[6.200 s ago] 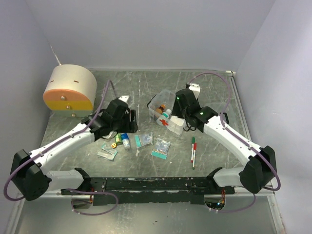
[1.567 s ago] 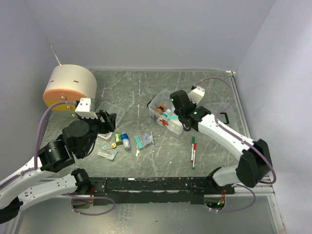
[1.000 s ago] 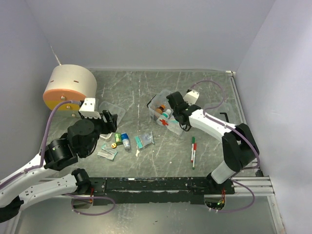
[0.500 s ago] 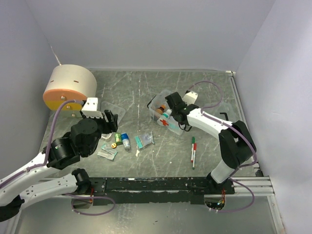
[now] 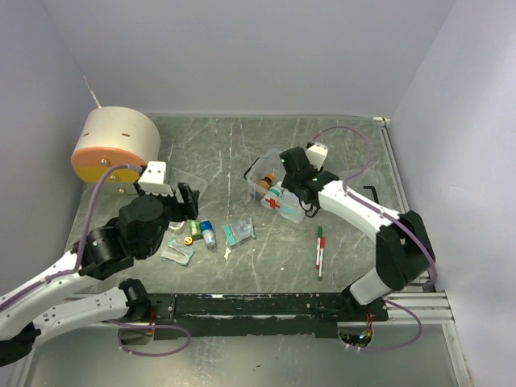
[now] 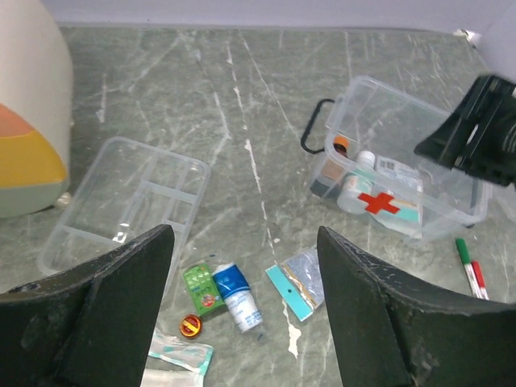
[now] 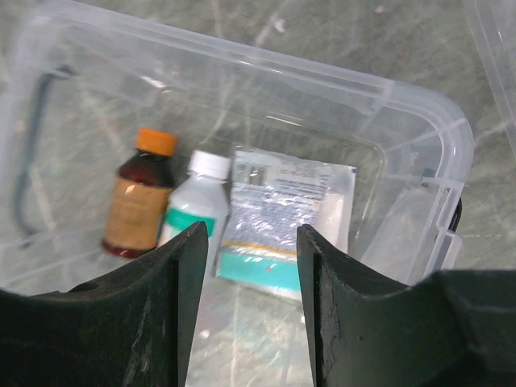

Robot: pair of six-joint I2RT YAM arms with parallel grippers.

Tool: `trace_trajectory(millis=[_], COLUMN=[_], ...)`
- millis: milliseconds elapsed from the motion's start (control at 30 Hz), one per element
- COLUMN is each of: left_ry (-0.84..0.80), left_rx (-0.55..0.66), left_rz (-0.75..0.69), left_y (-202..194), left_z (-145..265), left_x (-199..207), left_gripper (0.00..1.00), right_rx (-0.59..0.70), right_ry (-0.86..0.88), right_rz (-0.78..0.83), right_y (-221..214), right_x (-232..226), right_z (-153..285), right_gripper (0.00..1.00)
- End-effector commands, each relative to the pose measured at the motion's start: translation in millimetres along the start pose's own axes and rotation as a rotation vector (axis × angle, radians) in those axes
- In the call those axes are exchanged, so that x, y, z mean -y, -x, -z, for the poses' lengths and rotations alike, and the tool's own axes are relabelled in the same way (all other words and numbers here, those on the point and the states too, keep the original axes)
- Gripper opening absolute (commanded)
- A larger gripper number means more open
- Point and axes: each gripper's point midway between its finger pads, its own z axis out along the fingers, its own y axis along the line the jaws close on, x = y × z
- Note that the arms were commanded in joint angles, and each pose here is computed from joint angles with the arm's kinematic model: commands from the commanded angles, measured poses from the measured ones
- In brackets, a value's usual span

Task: Organize the medicine kit

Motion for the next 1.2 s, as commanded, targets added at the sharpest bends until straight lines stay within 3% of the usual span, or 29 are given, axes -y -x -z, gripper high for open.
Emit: trace_trajectory(millis=[0, 133, 400, 533, 833, 1167], left_ry=[-0.132, -0.191, -0.218, -0.198, -0.187, -0.106], left_rx=[-0.085, -0.227, -0.428, -0.495, -0.647, -0.738], left_rz=[-0.057, -0.041, 0.1, 0.121, 0.194, 0.104], left_y=[-23, -63, -145, -176, -235, -273], left_z=[-9, -21, -40, -49, -69, -72], left_x=[33, 60, 91, 93, 89, 71], left_gripper=[0.84, 0.81, 0.56, 0.46, 0.38, 0.3], right_rx=[0.075, 0.063, 0.006, -0.033, -0.174, -0.219], right_ry=[0.188, 0.352, 0.652, 0.678, 0.606, 0.491], right_rz=[-0.024, -0.011, 0.019, 0.042, 0.024, 0.092], right_y=[43, 42, -3, -39, -116, -160], right_x=[-26, -38, -64, -76, -77, -78], right_z=[41, 68, 117, 129, 101, 65], right_gripper=[0.48, 0.49, 0.42, 0.38, 0.32, 0.27])
